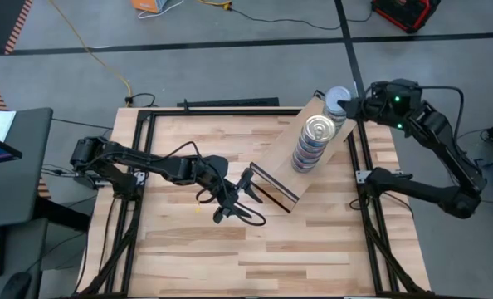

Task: Stack canned seafood by type on shelf
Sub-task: Stack the green tuna can on the shelf

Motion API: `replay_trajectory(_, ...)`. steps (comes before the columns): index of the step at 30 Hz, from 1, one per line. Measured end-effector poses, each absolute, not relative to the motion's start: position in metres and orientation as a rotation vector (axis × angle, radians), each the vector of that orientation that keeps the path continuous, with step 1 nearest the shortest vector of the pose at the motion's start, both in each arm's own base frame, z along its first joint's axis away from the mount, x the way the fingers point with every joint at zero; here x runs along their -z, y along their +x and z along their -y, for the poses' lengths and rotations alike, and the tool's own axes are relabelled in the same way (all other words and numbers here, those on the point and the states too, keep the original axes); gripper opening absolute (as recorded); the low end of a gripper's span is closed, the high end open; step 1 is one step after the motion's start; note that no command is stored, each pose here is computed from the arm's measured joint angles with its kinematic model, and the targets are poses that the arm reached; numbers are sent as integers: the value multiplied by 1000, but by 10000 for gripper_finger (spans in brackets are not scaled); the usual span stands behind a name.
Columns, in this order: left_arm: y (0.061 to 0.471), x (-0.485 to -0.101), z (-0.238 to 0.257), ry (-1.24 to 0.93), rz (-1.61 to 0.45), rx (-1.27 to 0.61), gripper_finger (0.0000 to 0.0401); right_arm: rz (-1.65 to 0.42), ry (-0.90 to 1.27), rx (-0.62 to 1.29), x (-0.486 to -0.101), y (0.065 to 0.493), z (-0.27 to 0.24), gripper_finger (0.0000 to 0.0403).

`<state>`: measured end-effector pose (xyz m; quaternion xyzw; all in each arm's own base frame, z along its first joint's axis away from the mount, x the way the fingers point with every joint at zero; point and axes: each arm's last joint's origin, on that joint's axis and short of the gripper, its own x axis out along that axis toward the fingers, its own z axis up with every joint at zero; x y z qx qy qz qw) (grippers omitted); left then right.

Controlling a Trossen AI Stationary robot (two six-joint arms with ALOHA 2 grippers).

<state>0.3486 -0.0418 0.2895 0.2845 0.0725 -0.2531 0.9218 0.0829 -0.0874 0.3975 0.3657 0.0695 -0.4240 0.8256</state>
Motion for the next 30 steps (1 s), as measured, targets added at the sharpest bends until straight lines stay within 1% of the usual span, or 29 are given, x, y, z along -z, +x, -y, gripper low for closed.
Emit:
replay_trajectory(8,348,-289,42,575,-161,522,239,-161,791,940,-395,78,89,194)
replay_trajectory(13,348,-288,42,575,-163,523,239,-174,794,912,-395,77,86,194)
replay_trajectory(20,348,-288,42,575,-163,523,239,-153,820,891,-396,74,81,160)
replay_trajectory(24,348,-288,42,574,-163,523,239,-134,851,869,-397,72,78,160)
replay_trajectory(28,348,-288,42,571,-164,522,239,-139,892,811,-397,74,77,173)
replay_trajectory(30,348,-288,42,569,-164,522,239,-144,898,798,-397,74,77,173)
